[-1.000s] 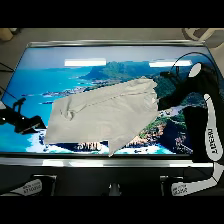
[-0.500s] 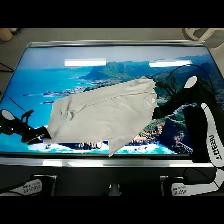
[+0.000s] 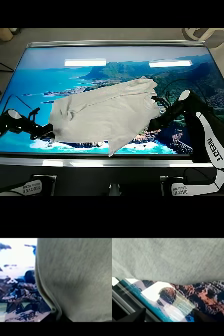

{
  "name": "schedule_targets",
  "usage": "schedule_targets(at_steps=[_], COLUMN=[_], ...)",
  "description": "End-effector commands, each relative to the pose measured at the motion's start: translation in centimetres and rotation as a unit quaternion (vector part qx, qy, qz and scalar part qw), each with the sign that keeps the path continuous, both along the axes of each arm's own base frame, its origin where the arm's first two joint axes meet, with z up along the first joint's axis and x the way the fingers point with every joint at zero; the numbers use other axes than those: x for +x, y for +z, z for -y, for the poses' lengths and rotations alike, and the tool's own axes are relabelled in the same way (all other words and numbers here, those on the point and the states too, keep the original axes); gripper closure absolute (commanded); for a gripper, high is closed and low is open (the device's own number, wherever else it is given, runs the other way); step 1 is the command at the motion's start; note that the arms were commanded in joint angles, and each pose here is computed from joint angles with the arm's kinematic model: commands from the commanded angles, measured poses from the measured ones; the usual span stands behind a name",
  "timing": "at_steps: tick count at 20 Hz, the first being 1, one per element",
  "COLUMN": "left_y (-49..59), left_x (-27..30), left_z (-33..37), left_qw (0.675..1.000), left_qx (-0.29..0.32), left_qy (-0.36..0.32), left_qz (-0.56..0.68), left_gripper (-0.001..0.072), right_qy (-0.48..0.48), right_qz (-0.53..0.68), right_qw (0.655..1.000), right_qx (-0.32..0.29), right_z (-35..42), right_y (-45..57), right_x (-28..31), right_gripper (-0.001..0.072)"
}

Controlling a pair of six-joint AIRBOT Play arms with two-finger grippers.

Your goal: Fold the shirts.

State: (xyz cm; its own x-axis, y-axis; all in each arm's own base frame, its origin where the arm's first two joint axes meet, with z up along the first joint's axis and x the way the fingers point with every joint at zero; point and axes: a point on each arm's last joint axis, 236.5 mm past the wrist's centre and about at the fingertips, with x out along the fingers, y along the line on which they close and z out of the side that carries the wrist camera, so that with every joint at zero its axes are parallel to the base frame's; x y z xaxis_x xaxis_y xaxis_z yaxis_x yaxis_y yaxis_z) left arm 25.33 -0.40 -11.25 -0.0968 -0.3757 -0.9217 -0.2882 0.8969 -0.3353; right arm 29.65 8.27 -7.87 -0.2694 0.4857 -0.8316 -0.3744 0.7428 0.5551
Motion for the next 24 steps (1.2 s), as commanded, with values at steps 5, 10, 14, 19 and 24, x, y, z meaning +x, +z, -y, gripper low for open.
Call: schedule_targets(at_steps=[5, 10, 14, 19, 24], left_y=[3.3, 6.5, 20.0, 57.5, 69.3], left_x=[1.2, 2.2, 8.8, 4.7, -6.9], left_z=[0.4, 0.1, -0.3, 2.0, 4.0], left_qw=[0.998, 0.992, 0.936, 0.63, 0.462], left_qx=[0.012, 0.03, 0.062, 0.096, 0.099], left_qy=[-0.024, -0.026, 0.0, 0.052, 0.065], left_qz=[0.065, 0.124, 0.345, 0.769, 0.879], left_gripper=[0.0683, 0.0683, 0.0684, 0.0683, 0.0684], right_qy=[-0.039, -0.078, 0.028, -0.063, -0.123], right_qz=[0.04, 0.1, 0.276, 0.78, 0.894], right_qw=[0.998, 0.992, 0.96, 0.611, 0.425], right_qx=[0.033, 0.008, -0.031, -0.124, -0.072], right_z=[-6.4, -9.1, -5.4, 1.6, 2.9], right_y=[-2.9, -3.4, 7.4, 52.0, 66.7], right_x=[0.6, 3.6, 8.2, 7.9, -8.3], right_gripper=[0.0079, 0.0684, 0.0685, 0.0684, 0.0685])
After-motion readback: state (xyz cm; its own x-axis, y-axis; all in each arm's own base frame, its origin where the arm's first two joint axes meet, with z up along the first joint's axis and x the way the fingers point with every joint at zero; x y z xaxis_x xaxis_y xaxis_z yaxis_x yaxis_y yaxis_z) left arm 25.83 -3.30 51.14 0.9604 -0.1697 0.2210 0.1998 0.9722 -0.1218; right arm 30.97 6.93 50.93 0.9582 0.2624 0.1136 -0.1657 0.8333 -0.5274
